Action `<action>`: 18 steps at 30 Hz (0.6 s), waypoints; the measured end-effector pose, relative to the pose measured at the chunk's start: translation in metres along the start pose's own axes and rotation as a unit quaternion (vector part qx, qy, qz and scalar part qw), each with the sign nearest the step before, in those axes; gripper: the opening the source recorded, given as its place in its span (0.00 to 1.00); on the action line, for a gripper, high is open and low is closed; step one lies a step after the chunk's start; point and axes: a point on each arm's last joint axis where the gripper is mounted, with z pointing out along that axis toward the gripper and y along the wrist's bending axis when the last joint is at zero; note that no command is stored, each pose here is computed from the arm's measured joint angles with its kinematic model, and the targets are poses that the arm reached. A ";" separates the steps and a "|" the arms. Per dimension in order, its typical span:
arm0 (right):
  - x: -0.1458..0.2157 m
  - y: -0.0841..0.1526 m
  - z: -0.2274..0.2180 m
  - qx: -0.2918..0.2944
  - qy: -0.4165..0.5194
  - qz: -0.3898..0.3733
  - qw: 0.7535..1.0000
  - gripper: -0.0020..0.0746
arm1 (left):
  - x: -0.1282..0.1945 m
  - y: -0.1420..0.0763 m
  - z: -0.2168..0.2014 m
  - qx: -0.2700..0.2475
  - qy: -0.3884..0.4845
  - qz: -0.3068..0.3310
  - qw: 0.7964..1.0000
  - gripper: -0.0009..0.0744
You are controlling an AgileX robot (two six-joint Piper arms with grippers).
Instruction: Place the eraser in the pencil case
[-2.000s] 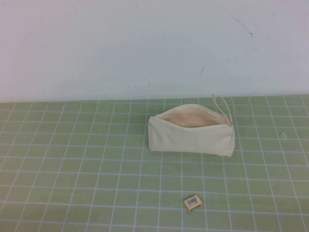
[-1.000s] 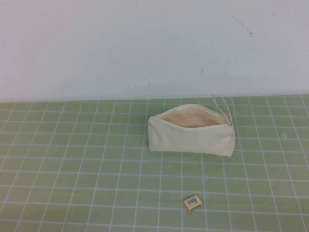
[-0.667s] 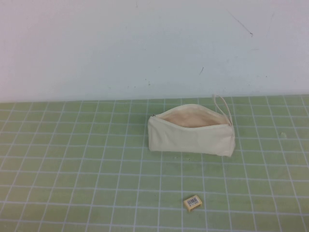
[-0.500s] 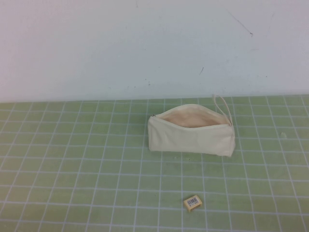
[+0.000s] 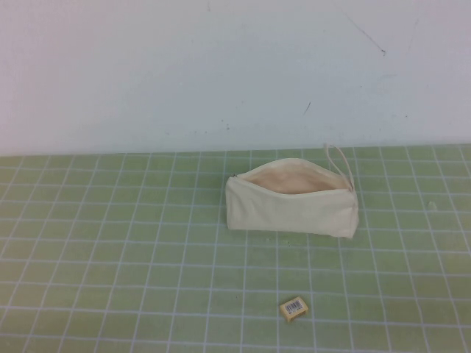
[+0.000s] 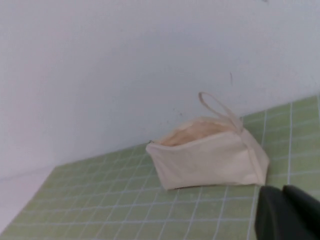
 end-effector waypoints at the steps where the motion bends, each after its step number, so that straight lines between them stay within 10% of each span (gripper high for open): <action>1: -0.010 0.008 -0.002 -0.007 0.004 -0.036 0.999 0.02 | 0.000 0.000 0.000 0.000 0.000 0.000 1.000 0.01; 7: -0.063 0.042 0.007 -0.027 0.107 -0.214 0.971 0.02 | 0.000 0.000 0.000 0.000 0.000 0.000 1.000 0.01; 18: -0.113 0.037 0.077 -0.027 0.325 -0.291 0.899 0.03 | 0.000 0.000 0.000 0.000 0.000 0.000 1.000 0.01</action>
